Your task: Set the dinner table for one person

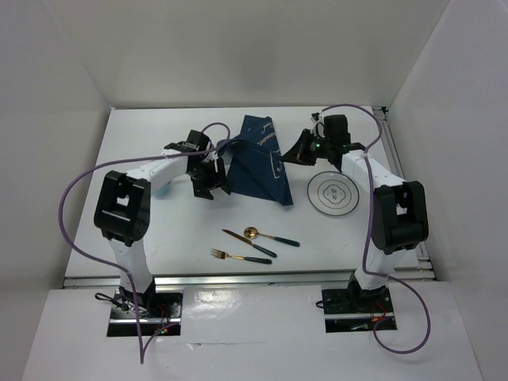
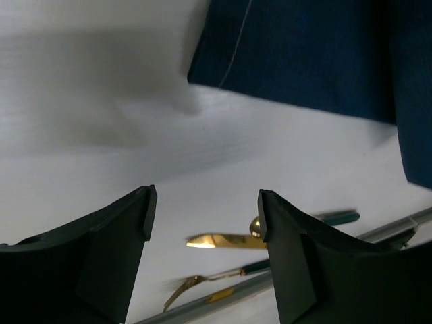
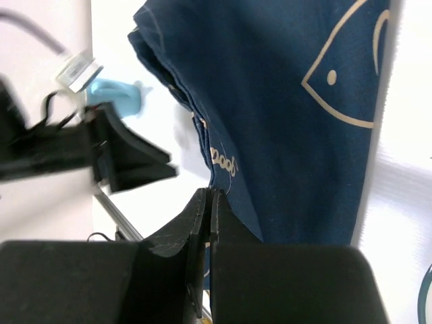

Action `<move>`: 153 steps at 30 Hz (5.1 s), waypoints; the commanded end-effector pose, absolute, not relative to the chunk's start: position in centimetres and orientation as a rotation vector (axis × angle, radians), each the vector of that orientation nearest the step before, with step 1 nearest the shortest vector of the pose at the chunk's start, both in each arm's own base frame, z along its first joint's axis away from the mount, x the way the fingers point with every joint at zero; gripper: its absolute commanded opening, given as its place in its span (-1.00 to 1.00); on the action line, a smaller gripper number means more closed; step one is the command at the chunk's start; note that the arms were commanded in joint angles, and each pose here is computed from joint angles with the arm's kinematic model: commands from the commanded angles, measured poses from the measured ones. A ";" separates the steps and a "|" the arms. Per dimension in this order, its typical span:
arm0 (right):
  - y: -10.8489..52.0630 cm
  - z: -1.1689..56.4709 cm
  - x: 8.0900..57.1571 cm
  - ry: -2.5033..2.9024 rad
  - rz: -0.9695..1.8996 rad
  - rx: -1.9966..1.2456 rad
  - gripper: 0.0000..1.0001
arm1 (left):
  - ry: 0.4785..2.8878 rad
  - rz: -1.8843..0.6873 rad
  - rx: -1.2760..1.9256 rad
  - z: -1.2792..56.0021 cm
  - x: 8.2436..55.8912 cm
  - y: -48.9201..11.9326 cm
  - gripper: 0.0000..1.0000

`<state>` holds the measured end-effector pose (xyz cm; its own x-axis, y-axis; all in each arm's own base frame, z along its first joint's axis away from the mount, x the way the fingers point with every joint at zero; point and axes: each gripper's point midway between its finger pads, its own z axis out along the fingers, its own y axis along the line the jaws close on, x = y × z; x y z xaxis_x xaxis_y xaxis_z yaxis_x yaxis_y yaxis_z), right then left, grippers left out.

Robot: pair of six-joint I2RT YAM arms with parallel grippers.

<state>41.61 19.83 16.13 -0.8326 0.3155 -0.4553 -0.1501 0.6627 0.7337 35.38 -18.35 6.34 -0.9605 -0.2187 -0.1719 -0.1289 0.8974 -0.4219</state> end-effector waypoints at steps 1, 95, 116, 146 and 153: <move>20.0 19.8 41.3 2.207 1.137 0.054 -1.00 | 2.829 -0.584 -0.327 5.5 38.0 -19.1 0.58; 20.8 0.2 35.6 2.826 0.670 0.192 -1.00 | 2.909 -0.002 -0.424 2.6 33.3 -9.6 -1.00; 16.6 -0.6 34.0 2.824 0.565 0.388 -1.00 | 2.971 -0.058 -0.332 1.8 31.9 -10.9 -1.00; 7.4 13.8 33.0 2.429 0.433 0.700 0.58 | 2.525 -0.035 -0.207 21.8 36.1 -10.5 0.11; 2.6 11.2 28.0 2.195 0.674 1.032 0.56 | 2.426 -0.210 -0.123 24.2 34.5 -11.8 0.33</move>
